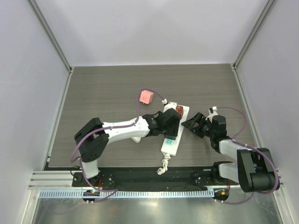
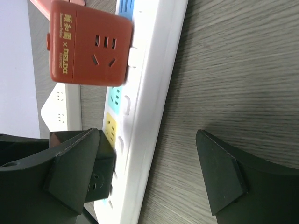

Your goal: Pull the plug off the socket

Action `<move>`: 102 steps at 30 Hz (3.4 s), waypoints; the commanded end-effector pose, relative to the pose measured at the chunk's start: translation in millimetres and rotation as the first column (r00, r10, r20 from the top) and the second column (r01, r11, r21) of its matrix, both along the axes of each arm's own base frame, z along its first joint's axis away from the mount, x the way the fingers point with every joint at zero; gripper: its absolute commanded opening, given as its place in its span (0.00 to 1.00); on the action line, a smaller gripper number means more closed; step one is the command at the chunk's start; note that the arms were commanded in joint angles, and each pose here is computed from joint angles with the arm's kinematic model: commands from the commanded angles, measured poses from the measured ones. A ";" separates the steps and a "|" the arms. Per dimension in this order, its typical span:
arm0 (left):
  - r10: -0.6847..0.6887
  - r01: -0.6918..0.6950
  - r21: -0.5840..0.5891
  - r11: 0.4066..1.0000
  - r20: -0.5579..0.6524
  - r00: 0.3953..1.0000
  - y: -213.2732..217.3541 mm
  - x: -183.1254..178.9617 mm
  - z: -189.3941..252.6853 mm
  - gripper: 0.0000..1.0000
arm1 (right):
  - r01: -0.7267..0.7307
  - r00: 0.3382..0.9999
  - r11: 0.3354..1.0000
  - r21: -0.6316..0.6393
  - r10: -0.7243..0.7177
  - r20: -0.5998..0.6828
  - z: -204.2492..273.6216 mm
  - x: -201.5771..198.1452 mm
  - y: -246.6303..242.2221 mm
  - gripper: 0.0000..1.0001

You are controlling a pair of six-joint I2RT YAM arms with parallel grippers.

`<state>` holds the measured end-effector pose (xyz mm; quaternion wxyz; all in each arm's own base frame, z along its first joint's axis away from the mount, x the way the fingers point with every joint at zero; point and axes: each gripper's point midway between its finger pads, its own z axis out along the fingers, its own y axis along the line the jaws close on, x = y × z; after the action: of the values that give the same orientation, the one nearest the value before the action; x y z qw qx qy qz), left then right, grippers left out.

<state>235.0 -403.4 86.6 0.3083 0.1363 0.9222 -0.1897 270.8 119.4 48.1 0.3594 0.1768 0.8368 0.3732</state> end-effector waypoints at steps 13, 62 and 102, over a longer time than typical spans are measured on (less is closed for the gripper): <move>-0.034 0.047 -0.391 0.919 0.040 0.999 -56.6 0.0 86.2 0.00 | -0.044 0.997 0.999 0.021 0.043 0.067 9.8 3.9 6.2 0.88; 0.150 -0.110 -0.262 0.959 0.138 0.979 35.8 18.2 120.3 0.00 | 0.135 0.986 0.990 -0.050 -0.130 0.101 7.1 -3.4 -22.2 0.01; 0.262 -0.263 0.031 0.964 0.027 0.965 50.9 208.3 -4.6 0.20 | 0.116 0.980 0.993 -0.032 -0.109 0.169 21.3 -6.5 -19.1 0.01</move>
<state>429.8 -347.4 72.7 0.3191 0.0143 0.9398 -0.1217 248.7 103.4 49.0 0.3953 0.2315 0.8144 0.3561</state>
